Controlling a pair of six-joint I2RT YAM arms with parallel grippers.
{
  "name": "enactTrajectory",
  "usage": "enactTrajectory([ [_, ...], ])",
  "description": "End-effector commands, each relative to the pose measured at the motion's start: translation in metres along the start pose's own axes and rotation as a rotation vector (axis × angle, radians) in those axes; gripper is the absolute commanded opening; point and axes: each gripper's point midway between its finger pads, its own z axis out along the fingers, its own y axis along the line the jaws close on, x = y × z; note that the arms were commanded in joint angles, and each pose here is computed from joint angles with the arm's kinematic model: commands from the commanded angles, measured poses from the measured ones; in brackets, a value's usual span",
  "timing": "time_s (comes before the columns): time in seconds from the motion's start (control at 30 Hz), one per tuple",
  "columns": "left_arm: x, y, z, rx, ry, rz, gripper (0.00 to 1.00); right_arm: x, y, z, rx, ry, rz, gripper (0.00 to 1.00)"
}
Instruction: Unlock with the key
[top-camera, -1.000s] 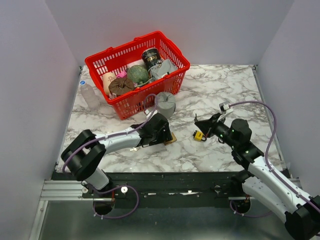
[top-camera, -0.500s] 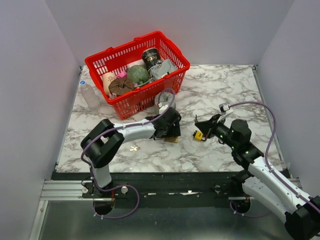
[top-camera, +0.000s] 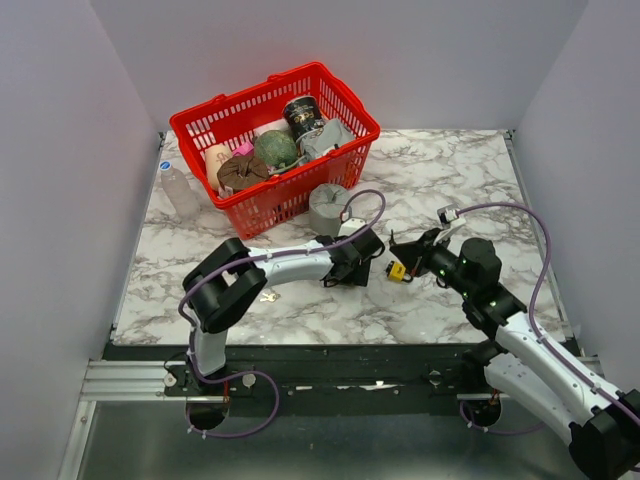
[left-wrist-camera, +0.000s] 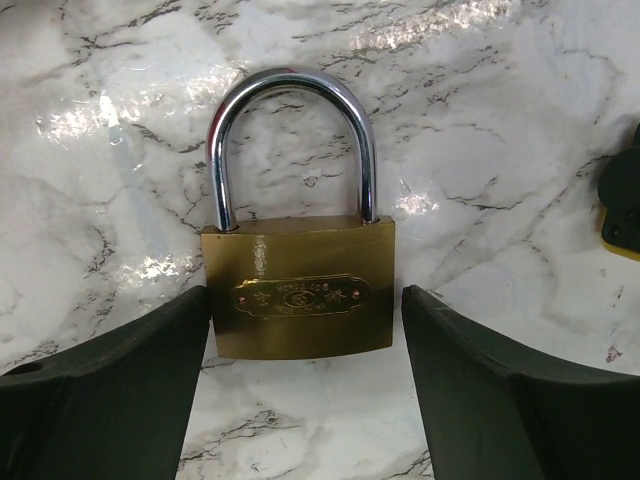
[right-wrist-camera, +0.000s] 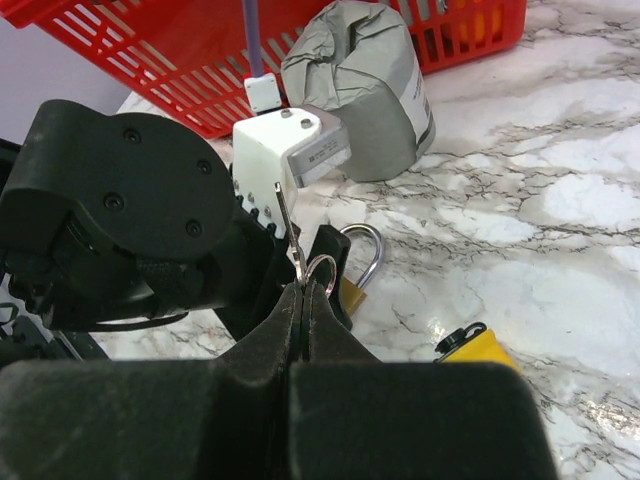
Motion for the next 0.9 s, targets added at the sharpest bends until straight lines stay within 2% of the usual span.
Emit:
enactTrajectory([
  [0.0, 0.009, 0.011, 0.007, -0.084, 0.028, 0.080, 0.84, 0.007, -0.005, 0.001, 0.015, 0.013, 0.007, 0.01],
  [0.07, 0.010, 0.012, 0.010, -0.090, 0.034, 0.088, 0.83, 0.008, -0.006, 0.001, 0.018, 0.015, 0.008, 0.01],
  [0.17, 0.015, 0.016, 0.014, -0.107, 0.045, 0.096, 0.70, 0.008, -0.006, 0.001, 0.020, 0.012, 0.007, 0.01],
  [0.2, 0.016, 0.016, 0.016, -0.108, 0.046, 0.097, 0.58, 0.009, -0.007, 0.000, 0.022, 0.014, 0.008, 0.01],
  [0.27, 0.021, 0.018, 0.019, -0.107, 0.055, 0.089, 0.44, 0.007, -0.007, -0.001, 0.025, 0.008, 0.008, 0.01],
  [0.3, 0.019, 0.015, 0.018, -0.091, 0.043, 0.082, 0.30, 0.007, -0.007, -0.002, 0.028, 0.013, 0.008, 0.01],
  [0.43, 0.002, 0.011, 0.007, -0.008, 0.000, 0.051, 0.02, 0.007, -0.005, -0.005, 0.015, 0.017, -0.021, 0.01],
  [0.57, -0.031, 0.008, -0.022, 0.098, -0.075, 0.021, 0.00, 0.020, 0.010, -0.001, -0.073, 0.085, 0.000, 0.01],
  [0.7, -0.075, 0.013, -0.052, 0.217, -0.150, -0.074, 0.00, 0.028, 0.033, 0.005, -0.142, 0.122, 0.048, 0.01],
  [0.8, -0.096, 0.018, -0.064, 0.287, -0.191, -0.147, 0.00, 0.039, 0.051, 0.011, -0.152, 0.145, 0.050, 0.01],
  [0.87, -0.102, 0.032, -0.061, 0.297, -0.205, -0.201, 0.00, 0.047, 0.059, 0.013, -0.157, 0.159, 0.108, 0.01],
])
